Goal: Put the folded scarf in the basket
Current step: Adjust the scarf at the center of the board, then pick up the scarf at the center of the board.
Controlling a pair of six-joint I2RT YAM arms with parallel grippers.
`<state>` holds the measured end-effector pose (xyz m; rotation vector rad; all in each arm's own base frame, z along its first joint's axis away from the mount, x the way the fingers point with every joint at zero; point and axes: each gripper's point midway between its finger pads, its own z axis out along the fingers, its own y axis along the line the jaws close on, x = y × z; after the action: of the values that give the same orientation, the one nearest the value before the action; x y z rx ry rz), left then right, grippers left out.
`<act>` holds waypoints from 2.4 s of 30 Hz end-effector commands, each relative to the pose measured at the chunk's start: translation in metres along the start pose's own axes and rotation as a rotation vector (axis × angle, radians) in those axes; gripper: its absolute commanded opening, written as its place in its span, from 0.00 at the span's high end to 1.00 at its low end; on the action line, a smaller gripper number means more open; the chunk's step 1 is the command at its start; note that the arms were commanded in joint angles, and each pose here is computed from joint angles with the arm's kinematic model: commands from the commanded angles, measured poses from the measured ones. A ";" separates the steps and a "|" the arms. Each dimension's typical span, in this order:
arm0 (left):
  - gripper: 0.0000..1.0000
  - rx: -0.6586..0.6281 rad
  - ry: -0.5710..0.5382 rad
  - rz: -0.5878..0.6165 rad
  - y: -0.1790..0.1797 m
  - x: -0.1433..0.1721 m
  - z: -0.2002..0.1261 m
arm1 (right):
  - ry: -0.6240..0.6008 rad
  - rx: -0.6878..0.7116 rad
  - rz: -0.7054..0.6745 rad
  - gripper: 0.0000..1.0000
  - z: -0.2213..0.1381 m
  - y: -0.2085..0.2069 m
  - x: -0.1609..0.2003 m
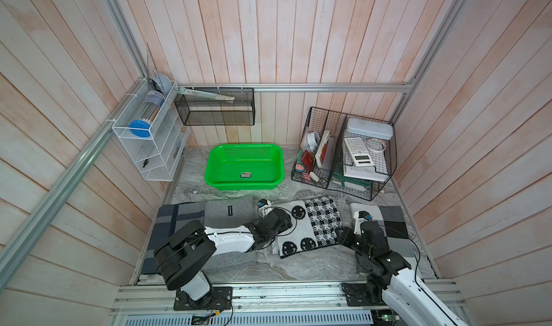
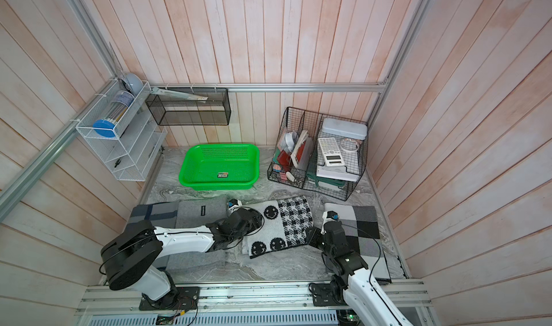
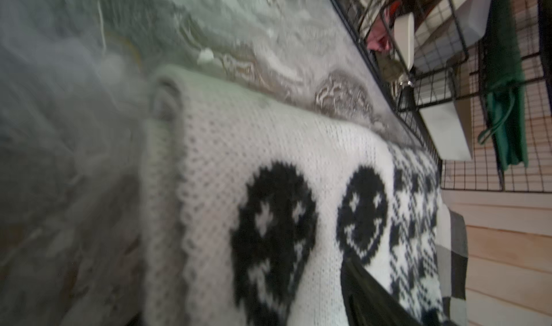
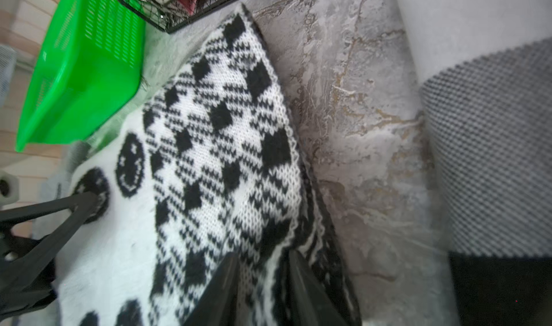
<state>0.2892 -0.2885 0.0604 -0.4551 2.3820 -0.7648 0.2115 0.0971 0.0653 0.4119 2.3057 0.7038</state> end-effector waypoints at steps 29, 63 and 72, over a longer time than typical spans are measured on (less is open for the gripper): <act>0.10 -0.050 0.088 0.091 0.041 0.021 -0.031 | -0.030 -0.045 0.064 0.19 0.032 -0.013 -0.076; 1.00 0.006 0.123 0.126 0.026 0.031 -0.007 | 0.206 -0.195 -0.004 0.94 0.050 0.025 -0.011; 1.00 0.049 0.042 0.225 0.019 0.005 -0.069 | 0.025 -0.337 -0.038 1.00 -0.007 0.072 -0.022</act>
<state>0.2466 -0.2647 0.0878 -0.2117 2.3934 -0.8222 0.2385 0.1418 0.1129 0.1618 2.1933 1.0406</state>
